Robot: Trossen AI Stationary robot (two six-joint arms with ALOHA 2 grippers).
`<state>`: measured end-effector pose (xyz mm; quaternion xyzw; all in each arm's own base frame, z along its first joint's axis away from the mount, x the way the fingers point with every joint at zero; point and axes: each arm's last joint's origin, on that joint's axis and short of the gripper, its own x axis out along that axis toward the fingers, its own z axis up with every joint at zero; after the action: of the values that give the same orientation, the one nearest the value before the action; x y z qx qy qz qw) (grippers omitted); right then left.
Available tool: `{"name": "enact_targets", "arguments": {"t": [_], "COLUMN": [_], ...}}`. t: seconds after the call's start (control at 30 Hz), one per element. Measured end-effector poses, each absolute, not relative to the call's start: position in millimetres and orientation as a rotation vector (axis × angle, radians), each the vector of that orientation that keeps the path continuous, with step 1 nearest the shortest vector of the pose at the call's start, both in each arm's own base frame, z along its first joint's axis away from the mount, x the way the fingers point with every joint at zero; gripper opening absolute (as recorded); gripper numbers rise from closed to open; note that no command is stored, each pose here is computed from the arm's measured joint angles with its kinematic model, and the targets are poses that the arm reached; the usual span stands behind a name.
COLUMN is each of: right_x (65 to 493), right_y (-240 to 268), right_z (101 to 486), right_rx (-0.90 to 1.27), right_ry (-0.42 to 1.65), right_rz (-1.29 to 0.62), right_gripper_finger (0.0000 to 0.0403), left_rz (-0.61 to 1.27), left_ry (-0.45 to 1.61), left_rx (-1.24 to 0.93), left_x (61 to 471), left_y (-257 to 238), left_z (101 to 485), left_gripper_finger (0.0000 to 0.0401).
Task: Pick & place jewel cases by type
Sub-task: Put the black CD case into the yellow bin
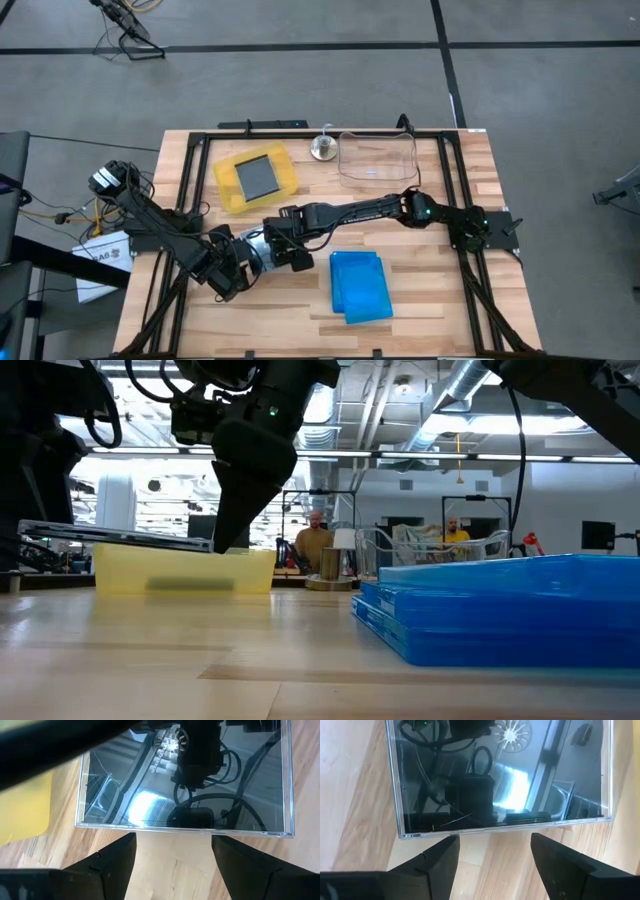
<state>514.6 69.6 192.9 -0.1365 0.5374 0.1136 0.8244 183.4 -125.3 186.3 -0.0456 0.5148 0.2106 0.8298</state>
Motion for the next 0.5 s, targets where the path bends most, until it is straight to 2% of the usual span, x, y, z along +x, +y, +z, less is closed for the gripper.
{"name": "enact_targets", "arguments": {"t": [0.5], "right_x": [514.4], "right_y": [71.0], "right_z": [192.9], "right_rx": [-0.29], "right_ry": [1.141], "right_rz": [0.257], "right_gripper_finger": [0.024], "left_rz": [0.449], "left_ry": [1.093], "left_rx": [-0.095], "left_x": [183.2], "left_y": [-125.1], "left_z": [186.0], "left_gripper_finger": [0.0258]}}
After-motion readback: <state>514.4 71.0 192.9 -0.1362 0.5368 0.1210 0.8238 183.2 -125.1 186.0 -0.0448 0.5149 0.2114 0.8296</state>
